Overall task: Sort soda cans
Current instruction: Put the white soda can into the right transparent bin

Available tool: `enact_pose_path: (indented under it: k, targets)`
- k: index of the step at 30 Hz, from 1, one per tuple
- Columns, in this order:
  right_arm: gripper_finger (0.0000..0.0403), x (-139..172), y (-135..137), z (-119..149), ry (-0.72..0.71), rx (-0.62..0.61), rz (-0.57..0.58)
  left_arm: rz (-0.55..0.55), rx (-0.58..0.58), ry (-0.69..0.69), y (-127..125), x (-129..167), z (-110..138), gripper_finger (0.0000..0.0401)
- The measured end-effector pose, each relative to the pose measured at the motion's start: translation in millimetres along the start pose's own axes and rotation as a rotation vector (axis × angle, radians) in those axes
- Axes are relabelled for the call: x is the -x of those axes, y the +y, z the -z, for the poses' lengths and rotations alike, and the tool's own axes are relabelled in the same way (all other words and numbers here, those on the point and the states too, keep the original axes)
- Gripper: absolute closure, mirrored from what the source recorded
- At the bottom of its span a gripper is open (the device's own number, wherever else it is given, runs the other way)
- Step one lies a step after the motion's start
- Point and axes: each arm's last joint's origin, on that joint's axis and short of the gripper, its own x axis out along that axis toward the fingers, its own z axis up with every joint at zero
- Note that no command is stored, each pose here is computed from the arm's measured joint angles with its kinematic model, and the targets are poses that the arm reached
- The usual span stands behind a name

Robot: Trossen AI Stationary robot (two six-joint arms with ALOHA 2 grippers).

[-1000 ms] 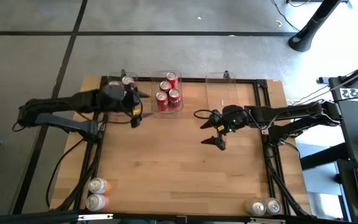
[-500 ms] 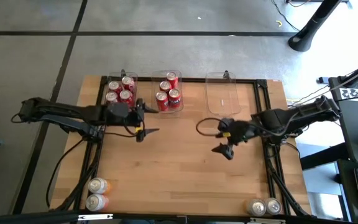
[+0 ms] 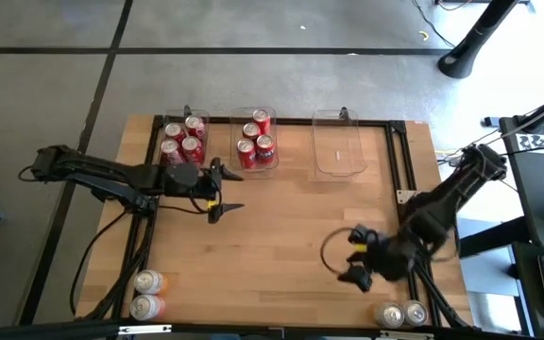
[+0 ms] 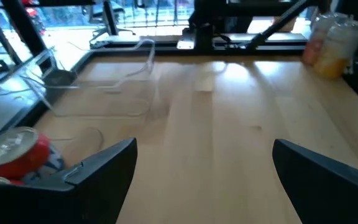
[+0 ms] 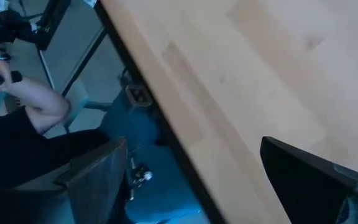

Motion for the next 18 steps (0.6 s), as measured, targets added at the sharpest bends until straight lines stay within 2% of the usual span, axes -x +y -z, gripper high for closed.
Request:
enact_pose_path:
  k: [5, 11, 13, 18]
  targets:
    - [0.0038, -2, 20, 36, 0.032, -0.035, -0.01, 0.039, 0.005, -0.011, -11, -9, 2, 0.0038]
    - [0.0038, -2, 36, 63, 0.016, 0.042, 0.01, 0.066, 0.008, -0.019, -19, -16, 3, 0.0038]
    - [0.0038, -6, 31, 71, 0.042, 0.083, 0.079, 0.071, 0.015, -0.013, -21, -17, 4, 0.0038]
    - [0.0038, -19, 9, 86, 0.221, 0.139, 0.357, 0.071, 0.016, -0.014, -21, -17, 4, 0.0038]
